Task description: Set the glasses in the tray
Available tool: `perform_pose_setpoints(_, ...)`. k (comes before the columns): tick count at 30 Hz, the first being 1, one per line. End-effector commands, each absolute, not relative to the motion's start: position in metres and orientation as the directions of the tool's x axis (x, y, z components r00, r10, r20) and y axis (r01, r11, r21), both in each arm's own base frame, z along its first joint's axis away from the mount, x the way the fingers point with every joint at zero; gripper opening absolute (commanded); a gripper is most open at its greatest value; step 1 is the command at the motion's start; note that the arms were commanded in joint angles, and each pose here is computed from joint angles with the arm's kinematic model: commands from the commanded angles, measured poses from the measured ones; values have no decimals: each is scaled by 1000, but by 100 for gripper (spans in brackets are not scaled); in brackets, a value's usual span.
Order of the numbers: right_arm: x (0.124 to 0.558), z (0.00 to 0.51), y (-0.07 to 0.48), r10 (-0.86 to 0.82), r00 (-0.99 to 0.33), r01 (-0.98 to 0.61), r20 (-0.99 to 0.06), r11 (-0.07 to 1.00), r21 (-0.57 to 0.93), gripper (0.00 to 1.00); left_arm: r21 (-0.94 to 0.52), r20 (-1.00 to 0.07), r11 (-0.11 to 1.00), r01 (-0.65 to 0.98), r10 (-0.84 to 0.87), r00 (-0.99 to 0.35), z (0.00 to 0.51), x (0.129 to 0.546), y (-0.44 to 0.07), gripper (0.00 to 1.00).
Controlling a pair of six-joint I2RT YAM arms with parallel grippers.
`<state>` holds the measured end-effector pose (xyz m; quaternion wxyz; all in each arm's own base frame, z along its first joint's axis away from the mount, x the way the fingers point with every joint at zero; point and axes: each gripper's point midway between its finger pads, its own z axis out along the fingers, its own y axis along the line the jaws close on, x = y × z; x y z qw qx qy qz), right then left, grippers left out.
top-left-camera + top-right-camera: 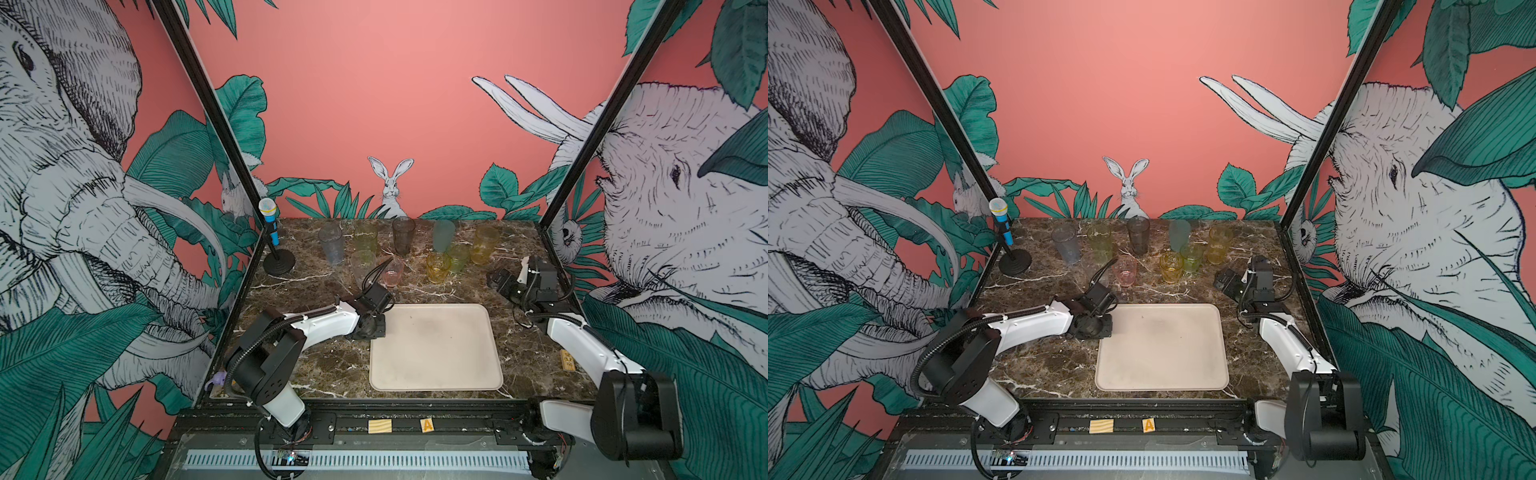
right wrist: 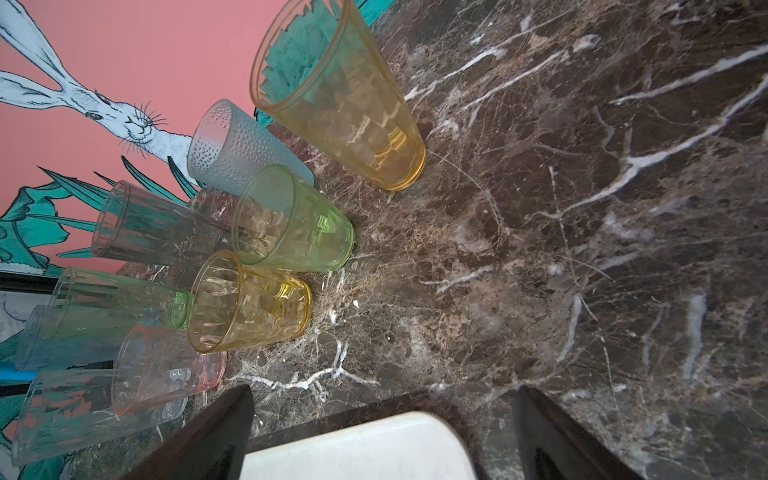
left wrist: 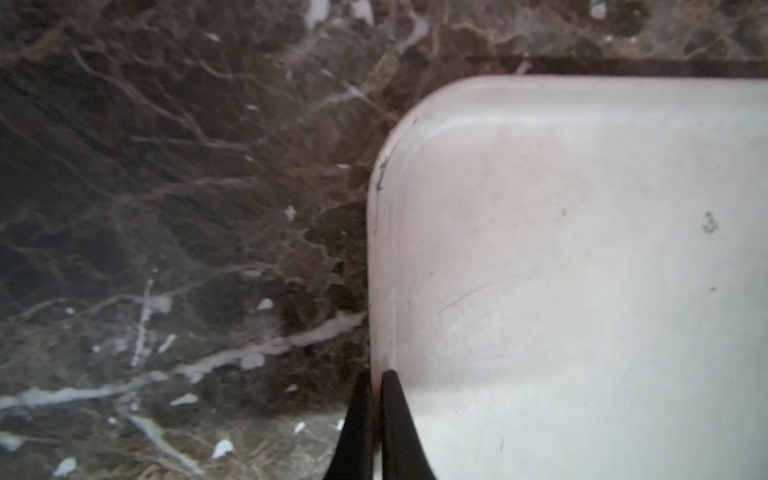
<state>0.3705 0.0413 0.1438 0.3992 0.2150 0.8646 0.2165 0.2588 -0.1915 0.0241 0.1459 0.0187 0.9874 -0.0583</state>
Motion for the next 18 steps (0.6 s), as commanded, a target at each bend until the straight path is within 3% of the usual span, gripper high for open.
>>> perform_pose_setpoints(1, 372, 154, 40, 557, -549, 180, -623, 807, 563, 99, -41, -253, 994, 98, 84, -964, 17, 251, -159, 4)
perform_pose_setpoints(18, 374, 149, 41, 561, -553, 178, -616, 802, 571, 99, -47, -253, 994, 97, 82, -964, 21, 262, -131, 4)
